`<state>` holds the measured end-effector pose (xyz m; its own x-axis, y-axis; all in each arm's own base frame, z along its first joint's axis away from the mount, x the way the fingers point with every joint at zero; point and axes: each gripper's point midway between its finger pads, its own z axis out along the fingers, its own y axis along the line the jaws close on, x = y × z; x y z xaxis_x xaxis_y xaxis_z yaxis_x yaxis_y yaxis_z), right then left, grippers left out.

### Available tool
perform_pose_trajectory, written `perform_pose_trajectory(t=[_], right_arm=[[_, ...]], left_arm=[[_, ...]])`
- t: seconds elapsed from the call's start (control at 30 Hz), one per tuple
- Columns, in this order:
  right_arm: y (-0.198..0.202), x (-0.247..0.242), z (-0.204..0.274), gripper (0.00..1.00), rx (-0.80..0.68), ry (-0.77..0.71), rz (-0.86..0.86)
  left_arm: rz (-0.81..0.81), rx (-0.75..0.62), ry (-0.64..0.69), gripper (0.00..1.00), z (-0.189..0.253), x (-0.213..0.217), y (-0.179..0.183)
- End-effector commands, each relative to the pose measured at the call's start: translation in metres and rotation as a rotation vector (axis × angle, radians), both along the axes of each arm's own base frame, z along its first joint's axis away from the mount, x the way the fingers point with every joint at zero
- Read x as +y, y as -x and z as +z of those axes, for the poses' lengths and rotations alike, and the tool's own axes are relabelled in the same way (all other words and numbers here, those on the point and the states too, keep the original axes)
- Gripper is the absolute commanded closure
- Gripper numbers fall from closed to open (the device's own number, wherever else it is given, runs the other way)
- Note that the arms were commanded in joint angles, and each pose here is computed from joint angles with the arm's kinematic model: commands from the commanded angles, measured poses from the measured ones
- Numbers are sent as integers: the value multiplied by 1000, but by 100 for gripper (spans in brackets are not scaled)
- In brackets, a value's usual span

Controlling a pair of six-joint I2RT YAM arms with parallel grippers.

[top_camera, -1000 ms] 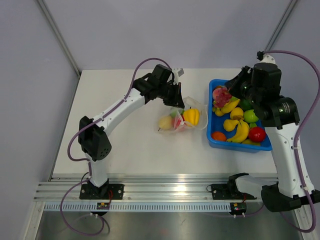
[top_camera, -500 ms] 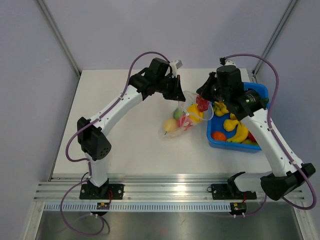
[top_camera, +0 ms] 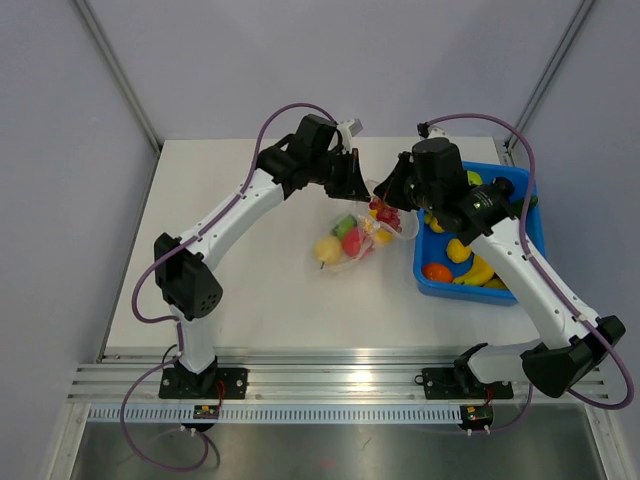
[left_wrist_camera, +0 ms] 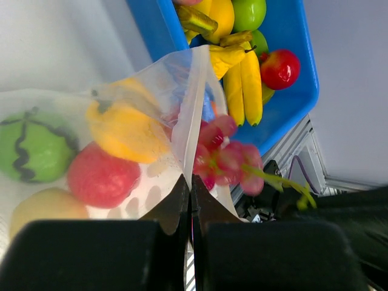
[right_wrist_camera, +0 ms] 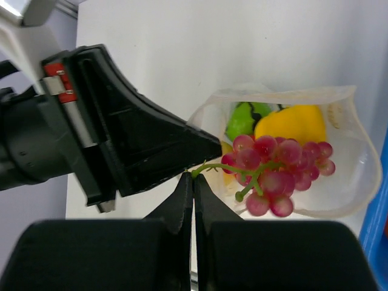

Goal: Place the food in the zip-top bag and seal the zipper
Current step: Place the fake fruit in the zipper food storage bag.

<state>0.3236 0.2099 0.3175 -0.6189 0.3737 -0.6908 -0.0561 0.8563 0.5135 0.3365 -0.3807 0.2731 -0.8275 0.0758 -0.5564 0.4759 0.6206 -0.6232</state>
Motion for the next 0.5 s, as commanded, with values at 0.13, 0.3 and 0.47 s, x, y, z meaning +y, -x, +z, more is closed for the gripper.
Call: perform_pose_trajectory(t=[0.13, 0.3, 0.47], right_arm=[[-3, 8, 35, 100, -111, -67, -5], [-5, 2, -5, 100, -49, -34, -47], [-6, 4, -40, 100, 16, -10, -58]], left_arm=[[-35, -48, 89, 100, 27, -10, -3], [-56, -34, 125, 100, 27, -9, 0], [-81, -17, 156, 100, 24, -12, 4]])
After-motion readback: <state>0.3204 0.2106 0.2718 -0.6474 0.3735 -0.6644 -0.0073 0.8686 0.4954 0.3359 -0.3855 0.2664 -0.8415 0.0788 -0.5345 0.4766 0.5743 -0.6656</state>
